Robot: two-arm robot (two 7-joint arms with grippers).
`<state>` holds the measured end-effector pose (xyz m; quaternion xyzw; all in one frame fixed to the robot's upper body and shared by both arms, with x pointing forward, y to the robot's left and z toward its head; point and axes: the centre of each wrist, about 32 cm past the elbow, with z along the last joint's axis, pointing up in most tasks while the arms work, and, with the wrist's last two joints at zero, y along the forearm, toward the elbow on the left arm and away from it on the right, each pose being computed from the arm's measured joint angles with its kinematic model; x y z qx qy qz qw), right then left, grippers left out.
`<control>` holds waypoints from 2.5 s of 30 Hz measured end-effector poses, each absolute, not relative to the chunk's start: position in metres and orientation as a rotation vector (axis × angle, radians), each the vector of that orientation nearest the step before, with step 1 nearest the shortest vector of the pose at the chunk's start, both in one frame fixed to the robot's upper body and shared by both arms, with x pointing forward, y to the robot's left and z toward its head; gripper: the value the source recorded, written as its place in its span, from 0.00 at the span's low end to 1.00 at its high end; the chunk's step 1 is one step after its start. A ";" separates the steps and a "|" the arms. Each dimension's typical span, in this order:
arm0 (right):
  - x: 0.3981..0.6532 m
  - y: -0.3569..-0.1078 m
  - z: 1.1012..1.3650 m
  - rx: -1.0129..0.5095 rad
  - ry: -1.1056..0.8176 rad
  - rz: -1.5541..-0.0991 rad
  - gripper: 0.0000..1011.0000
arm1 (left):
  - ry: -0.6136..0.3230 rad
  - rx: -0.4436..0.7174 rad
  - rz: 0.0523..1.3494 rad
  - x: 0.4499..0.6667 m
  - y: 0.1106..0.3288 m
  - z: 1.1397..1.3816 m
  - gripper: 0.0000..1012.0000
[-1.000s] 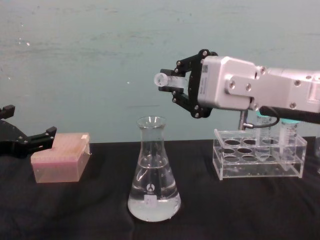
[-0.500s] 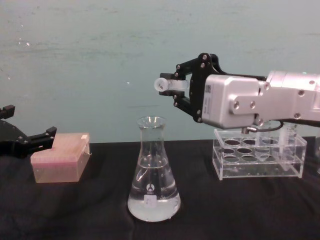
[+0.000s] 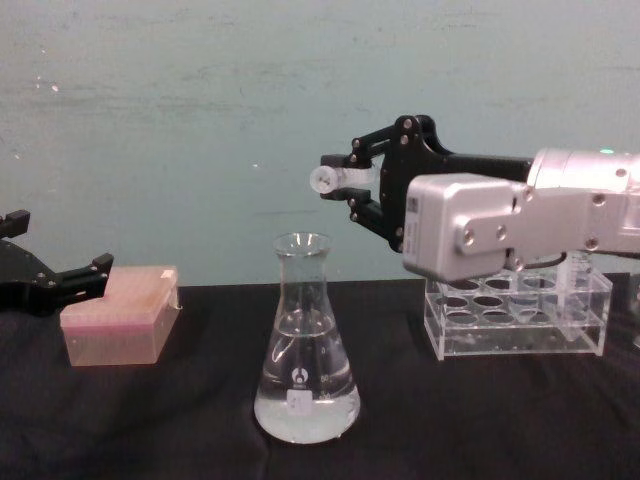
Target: Pour the liquid from the test tube into the beaker using one hand.
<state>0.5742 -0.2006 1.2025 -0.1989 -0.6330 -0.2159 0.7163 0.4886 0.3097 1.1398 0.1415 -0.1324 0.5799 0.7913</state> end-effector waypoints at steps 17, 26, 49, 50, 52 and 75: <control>0.578 -0.195 1.200 -0.475 -1.435 -0.474 0.20 | -0.285 0.304 1.248 0.489 0.310 1.140 0.99; 0.579 -0.194 1.200 -0.479 -1.457 -0.461 0.20 | -0.285 0.305 1.248 0.489 0.310 1.140 0.99; 0.581 -0.195 1.200 -0.483 -1.528 -0.427 0.20 | -0.285 0.305 1.248 0.489 0.310 1.140 0.99; 0.581 -0.195 1.200 -0.484 -1.530 -0.427 0.20 | -0.285 0.304 1.248 0.489 0.310 1.140 0.99; 0.581 -0.195 1.200 -0.485 -1.537 -0.425 0.20 | -0.285 0.304 1.248 0.489 0.310 1.140 0.99; 0.583 -0.196 1.203 -0.500 -1.620 -0.412 0.20 | -0.285 0.304 1.248 0.489 0.310 1.140 0.99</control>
